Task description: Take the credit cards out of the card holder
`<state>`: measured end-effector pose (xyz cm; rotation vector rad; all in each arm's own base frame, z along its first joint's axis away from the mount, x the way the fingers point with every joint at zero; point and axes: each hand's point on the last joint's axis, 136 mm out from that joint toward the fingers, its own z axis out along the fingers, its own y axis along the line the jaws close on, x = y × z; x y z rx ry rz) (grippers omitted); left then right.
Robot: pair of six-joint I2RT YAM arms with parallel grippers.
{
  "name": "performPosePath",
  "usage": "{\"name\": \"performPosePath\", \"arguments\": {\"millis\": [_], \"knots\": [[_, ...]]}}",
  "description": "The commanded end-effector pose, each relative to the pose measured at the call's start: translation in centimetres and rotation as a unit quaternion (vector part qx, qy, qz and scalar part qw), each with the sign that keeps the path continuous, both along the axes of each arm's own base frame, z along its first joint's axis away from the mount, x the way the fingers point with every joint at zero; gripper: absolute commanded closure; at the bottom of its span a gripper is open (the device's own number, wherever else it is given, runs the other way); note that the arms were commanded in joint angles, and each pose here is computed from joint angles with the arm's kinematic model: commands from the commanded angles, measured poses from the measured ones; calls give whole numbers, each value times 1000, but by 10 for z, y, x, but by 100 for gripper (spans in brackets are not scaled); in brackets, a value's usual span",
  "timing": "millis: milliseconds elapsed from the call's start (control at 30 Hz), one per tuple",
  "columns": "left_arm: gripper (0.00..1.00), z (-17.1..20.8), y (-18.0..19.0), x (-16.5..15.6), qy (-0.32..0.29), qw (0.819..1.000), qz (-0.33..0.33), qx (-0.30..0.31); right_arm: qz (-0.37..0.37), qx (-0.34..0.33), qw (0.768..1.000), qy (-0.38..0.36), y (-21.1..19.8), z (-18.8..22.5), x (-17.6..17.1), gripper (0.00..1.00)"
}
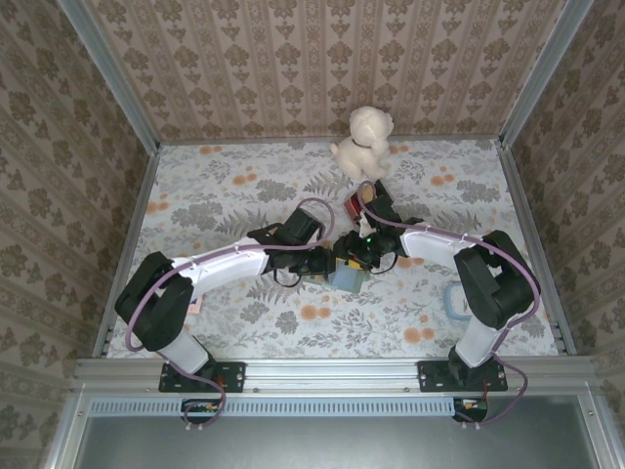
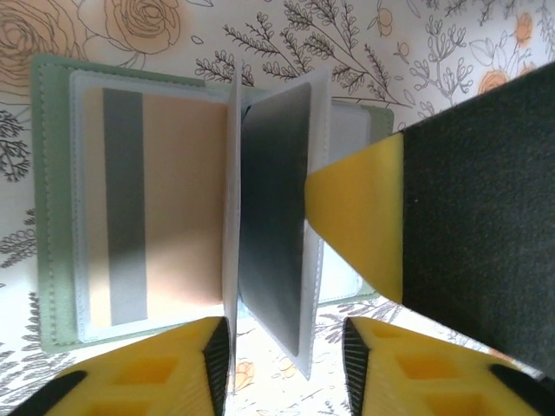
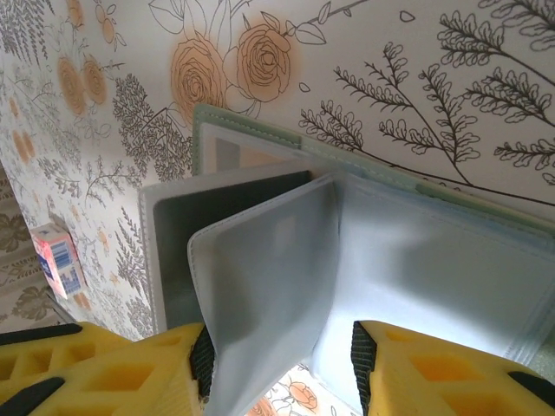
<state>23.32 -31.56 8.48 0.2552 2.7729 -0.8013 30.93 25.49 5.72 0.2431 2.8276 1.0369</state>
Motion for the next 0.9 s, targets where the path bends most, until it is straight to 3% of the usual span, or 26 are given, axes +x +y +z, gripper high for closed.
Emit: {"name": "performPosePath", "arguments": {"millis": [0, 200, 500, 667, 867], "knots": [[50, 6, 13, 0, -2, 1000, 20, 4, -3, -35, 999, 9, -11, -8, -3, 51], [35, 4, 20, 0, 3, 999, 40, 6, -4, -61, 998, -3, -22, -3, -8, 52], [33, 5, 20, 3, 8, 998, 54, -5, -48, -197, 976, -74, -78, 9, 0, 55], [39, -7, 4, 5, 29, 998, 45, -27, -23, -154, 983, -93, -54, 22, 0, 59], [57, -13, -12, 12, 45, 997, 32, -49, 14, -126, 991, -53, -25, -2, -9, 69]]}}
